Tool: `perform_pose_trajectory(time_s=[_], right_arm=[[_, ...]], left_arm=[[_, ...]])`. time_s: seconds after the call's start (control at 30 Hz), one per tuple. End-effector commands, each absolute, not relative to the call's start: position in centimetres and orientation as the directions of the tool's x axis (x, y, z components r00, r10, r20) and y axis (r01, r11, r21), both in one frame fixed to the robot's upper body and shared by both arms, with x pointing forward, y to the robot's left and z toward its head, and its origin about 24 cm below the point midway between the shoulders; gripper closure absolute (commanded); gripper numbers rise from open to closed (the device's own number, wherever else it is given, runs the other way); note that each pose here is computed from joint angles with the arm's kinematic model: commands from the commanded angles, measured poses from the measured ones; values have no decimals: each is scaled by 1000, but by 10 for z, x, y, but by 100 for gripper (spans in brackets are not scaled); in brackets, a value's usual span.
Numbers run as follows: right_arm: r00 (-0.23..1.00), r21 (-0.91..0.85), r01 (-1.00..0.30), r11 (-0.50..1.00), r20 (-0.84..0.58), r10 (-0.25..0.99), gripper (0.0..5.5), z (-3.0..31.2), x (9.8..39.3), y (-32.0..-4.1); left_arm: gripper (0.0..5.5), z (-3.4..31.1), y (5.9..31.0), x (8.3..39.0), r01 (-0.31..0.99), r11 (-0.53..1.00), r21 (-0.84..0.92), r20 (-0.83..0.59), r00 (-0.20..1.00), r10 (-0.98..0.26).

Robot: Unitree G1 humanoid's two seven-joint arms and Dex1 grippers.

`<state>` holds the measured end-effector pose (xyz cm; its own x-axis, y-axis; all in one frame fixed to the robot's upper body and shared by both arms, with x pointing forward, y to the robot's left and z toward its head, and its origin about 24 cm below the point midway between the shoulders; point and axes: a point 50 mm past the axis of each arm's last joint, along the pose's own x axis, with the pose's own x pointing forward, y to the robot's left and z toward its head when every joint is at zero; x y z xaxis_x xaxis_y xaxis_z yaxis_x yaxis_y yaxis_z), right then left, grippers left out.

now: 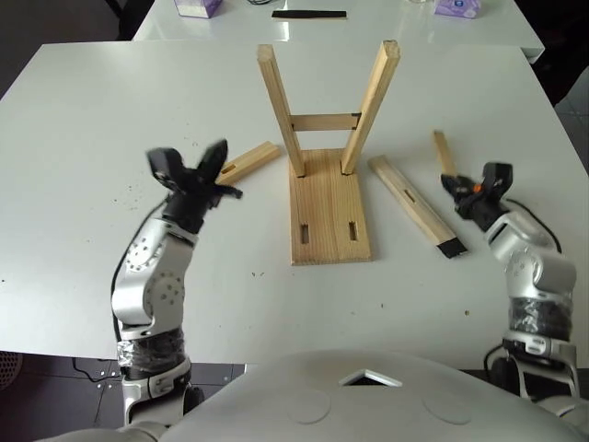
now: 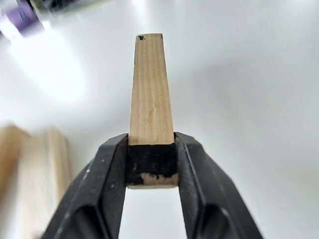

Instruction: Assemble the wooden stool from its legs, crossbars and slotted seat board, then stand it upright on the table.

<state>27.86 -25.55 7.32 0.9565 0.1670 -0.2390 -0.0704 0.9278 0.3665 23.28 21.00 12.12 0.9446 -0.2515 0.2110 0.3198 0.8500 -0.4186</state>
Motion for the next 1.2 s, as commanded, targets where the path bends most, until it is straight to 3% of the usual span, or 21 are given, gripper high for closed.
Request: perform_pose_trajectory(time_s=[0.03, 0.13, 0.2, 0.3, 0.4, 0.6, 0.77, 1.2], right_arm=[[933, 601, -360, 713, 224, 282, 420, 174, 316, -242], [779, 548, -627, 553, 445, 442, 420, 221, 310, -216], [614, 462, -786, 411, 502, 610, 420, 237, 294, -193], [411, 386, -890, 242, 454, 790, 420, 239, 269, -171], [305, 388, -907, 164, 337, 891, 420, 225, 255, -161], [153, 377, -925, 49, 252, 956, 420, 222, 251, -148], [126, 356, -934, 43, 215, 968, 420, 219, 256, -150], [4, 386, -921, -54, 147, 989, 420, 213, 249, -150]], left_arm=[[550, 164, 211, 237, 471, 733, -492, 400, 870, -290], [550, 186, 198, 242, 601, 625, -498, 481, 791, -378], [522, 201, 191, 243, 675, 553, -488, 532, 732, -425], [478, 221, 185, 240, 767, 427, -478, 597, 641, -483], [424, 232, 178, 235, 823, 317, -471, 607, 563, -560], [338, 238, 168, 229, 842, 171, -512, 545, 472, -693], [260, 235, 155, 233, 844, 86, -529, 493, 388, -778], [258, 235, 153, 230, 883, 62, -466, 471, 307, -827]])
